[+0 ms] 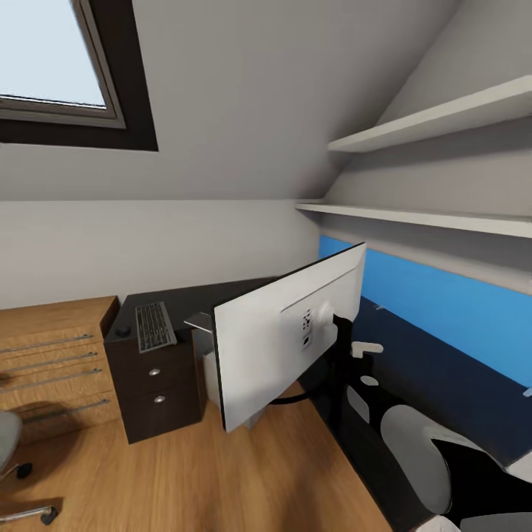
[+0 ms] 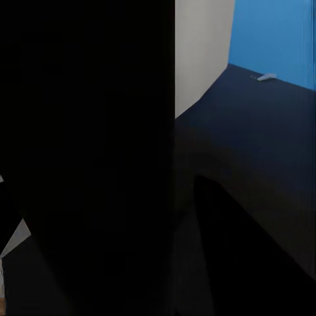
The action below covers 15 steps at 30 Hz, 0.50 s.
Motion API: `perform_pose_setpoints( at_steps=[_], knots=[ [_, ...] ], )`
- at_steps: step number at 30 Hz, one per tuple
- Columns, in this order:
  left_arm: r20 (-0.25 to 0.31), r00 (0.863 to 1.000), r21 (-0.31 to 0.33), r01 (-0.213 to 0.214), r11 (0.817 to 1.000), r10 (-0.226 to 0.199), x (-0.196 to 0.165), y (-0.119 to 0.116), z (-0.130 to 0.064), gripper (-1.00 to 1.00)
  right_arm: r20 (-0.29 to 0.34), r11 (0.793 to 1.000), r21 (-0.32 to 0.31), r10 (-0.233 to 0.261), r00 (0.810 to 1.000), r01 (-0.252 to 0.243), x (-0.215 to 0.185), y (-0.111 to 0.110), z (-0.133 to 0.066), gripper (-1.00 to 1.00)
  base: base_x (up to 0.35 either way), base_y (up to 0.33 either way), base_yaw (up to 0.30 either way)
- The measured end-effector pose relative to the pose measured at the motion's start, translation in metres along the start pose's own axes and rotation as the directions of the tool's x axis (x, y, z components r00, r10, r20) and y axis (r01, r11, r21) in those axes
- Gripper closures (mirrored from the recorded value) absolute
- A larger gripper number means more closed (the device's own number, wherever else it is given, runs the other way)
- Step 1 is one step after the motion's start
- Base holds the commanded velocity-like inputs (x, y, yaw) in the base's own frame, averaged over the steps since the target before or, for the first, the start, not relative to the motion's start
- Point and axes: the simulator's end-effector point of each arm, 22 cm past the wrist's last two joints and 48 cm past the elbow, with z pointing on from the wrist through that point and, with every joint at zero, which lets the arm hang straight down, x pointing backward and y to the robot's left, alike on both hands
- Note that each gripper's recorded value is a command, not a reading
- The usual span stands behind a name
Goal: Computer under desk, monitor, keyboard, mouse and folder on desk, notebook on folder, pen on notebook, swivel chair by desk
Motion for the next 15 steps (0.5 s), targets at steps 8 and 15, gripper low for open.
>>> perform_pose_setpoints(
  at_steps=[8,15],
  knots=[
    [0.000,1.000,-0.001,0.000,1.000,0.000,0.0000,0.0003,-0.0001,-1.00,0.000,1.000,0.001,0.000,1.000,0.000,0.0000,-0.0001,-0.0003,1.00,-0.256,-0.184,0.000],
    [0.001,1.000,-0.003,0.000,1.000,0.000,-0.0003,0.0005,-0.0001,-1.00,0.001,1.000,0.000,0.001,1.000,-0.001,-0.0008,-0.0001,-0.0004,1.00,-0.039,-0.330,0.000]
  ],
)
